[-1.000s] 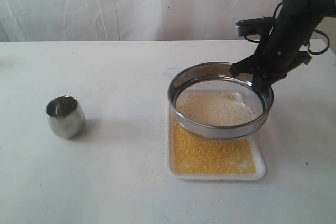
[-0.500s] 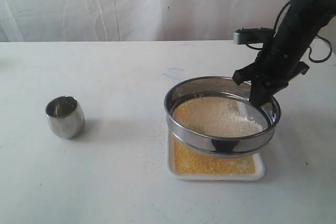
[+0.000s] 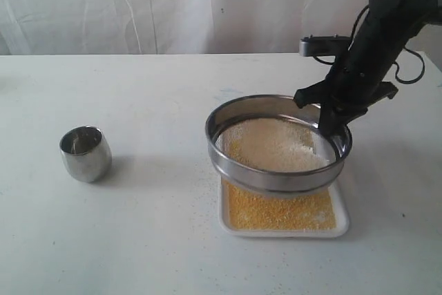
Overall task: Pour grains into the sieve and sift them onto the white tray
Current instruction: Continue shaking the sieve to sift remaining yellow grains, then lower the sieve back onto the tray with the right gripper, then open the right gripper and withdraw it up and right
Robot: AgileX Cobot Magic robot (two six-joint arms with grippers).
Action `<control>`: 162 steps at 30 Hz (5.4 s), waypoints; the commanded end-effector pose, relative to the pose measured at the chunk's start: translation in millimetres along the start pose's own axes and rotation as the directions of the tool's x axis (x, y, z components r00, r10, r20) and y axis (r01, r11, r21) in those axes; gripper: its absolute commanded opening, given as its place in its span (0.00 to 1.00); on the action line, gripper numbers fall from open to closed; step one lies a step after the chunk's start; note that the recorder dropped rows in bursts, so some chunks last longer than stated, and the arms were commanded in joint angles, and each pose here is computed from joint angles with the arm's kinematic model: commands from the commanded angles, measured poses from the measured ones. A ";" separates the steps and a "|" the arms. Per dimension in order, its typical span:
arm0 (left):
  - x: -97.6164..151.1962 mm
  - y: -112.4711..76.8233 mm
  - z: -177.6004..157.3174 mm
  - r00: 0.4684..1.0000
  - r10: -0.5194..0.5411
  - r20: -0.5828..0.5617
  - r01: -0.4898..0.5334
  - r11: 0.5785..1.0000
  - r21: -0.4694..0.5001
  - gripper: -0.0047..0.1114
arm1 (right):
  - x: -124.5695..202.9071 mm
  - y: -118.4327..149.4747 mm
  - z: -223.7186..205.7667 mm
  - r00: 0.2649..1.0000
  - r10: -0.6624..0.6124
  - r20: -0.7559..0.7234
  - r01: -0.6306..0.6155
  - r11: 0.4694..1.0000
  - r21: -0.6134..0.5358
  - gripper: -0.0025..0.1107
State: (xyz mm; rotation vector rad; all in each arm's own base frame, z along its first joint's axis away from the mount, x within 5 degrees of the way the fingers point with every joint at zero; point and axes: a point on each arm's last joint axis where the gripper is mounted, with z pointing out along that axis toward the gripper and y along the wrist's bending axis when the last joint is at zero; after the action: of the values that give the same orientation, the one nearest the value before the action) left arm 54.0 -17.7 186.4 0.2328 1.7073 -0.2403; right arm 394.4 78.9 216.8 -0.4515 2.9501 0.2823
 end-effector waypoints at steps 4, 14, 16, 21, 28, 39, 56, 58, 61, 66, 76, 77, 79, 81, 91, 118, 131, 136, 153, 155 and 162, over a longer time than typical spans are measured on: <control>0.8 -0.2 -0.1 1.000 -0.007 0.004 0.007 1.000 0.003 0.04 | -3.7 -10.7 -7.7 0.997 0.050 0.062 -0.060 0.984 0.170 0.02; 0.8 -0.2 -0.1 1.000 -0.007 0.004 0.007 1.000 0.003 0.04 | -7.0 12.8 -5.2 0.992 -0.105 0.068 0.102 0.994 0.049 0.02; 0.8 -0.2 -0.1 1.000 -0.007 0.004 0.007 1.000 0.003 0.04 | -7.4 11.8 -4.4 0.984 -0.165 0.062 0.159 0.983 0.096 0.02; 0.8 -0.2 -0.1 1.000 -0.007 0.004 0.007 1.000 0.003 0.04 | -8.4 14.1 -5.0 0.987 -0.131 0.091 0.130 0.991 0.012 0.02; 0.8 -0.2 -0.1 1.000 -0.007 0.004 0.007 1.000 0.003 0.04 | -10.6 21.9 -7.7 0.983 -0.140 0.119 0.141 0.990 0.001 0.02; 0.8 -0.2 -0.1 1.000 -0.007 0.004 0.007 1.000 0.003 0.04 | -20.3 3.8 -12.1 0.970 0.025 0.242 -0.052 0.993 0.102 0.02; 0.8 -0.2 -0.1 1.000 -0.007 0.004 0.007 1.000 0.003 0.04 | -12.4 0.9 -16.9 0.980 -0.087 0.181 0.084 0.996 0.021 0.02; 0.8 -0.2 -0.1 1.000 -0.007 0.004 0.007 1.000 0.003 0.04 | -14.6 -13.5 -18.5 0.973 0.056 0.223 -0.069 0.996 0.050 0.02; 0.8 -0.2 -0.1 1.000 -0.007 0.004 0.007 1.000 0.003 0.04 | -9.6 -2.8 -17.2 0.986 0.020 0.164 -0.007 0.997 -0.082 0.02; 0.8 -0.2 -0.1 1.000 -0.007 0.004 0.007 1.000 0.003 0.04 | -18.6 -7.4 -17.0 0.966 0.042 0.253 -0.045 0.999 0.004 0.02; 0.8 -0.2 -0.1 1.000 -0.007 0.004 0.007 1.000 0.003 0.04 | -16.8 -11.5 -11.8 0.971 0.085 0.222 -0.092 0.996 0.022 0.02; 0.8 -0.2 -0.1 1.000 -0.007 0.004 0.007 1.000 0.003 0.04 | -15.6 -11.7 -11.5 0.972 0.105 0.209 -0.108 0.994 0.005 0.02; 0.8 -0.2 -0.1 1.000 -0.007 0.004 0.007 1.000 0.003 0.04 | -8.7 5.4 -10.1 0.990 -0.047 0.132 0.062 0.992 -0.112 0.02; 0.8 -0.2 -0.1 1.000 -0.007 0.004 0.007 1.000 0.003 0.04 | -6.1 20.1 -8.6 0.975 -0.190 0.114 0.206 0.966 -0.154 0.02; 0.8 -0.2 -0.1 1.000 -0.007 0.004 0.007 1.000 0.003 0.04 | -11.2 8.1 -6.2 0.985 -0.102 0.136 0.108 0.994 -0.033 0.02; 0.8 -0.2 -0.1 1.000 -0.007 0.004 0.007 1.000 0.003 0.04 | 6.2 -6.2 38.0 0.976 0.013 0.219 -0.030 0.997 0.074 0.02; 0.8 -0.2 -0.1 1.000 -0.007 0.004 0.007 1.000 0.003 0.04 | 9.1 -8.5 38.4 0.982 0.010 0.187 -0.030 0.994 0.101 0.02; 0.8 -0.2 -0.1 1.000 -0.007 0.004 0.007 1.000 0.003 0.04 | 9.2 -10.2 46.7 0.985 0.029 0.172 -0.047 0.994 0.097 0.02; 0.8 -0.2 -0.1 1.000 -0.007 0.004 0.007 1.000 0.003 0.04 | 12.4 -10.6 53.1 0.992 0.015 0.124 -0.027 0.995 0.093 0.29; 0.8 -0.2 -0.1 1.000 -0.007 0.004 0.007 1.000 0.003 0.04 | 12.8 -10.6 53.2 0.993 0.015 0.120 -0.027 0.995 0.092 0.42; 0.8 -0.2 -0.1 1.000 -0.007 0.004 0.007 1.000 0.003 0.04 | 12.7 3.1 -18.4 0.952 -0.032 0.304 -0.003 0.994 0.113 0.55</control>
State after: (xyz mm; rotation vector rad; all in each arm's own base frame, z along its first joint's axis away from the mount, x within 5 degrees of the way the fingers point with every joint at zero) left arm 54.0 -17.7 186.4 0.2328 1.7073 -0.2403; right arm 386.2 75.5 202.1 -0.3673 2.7297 0.1672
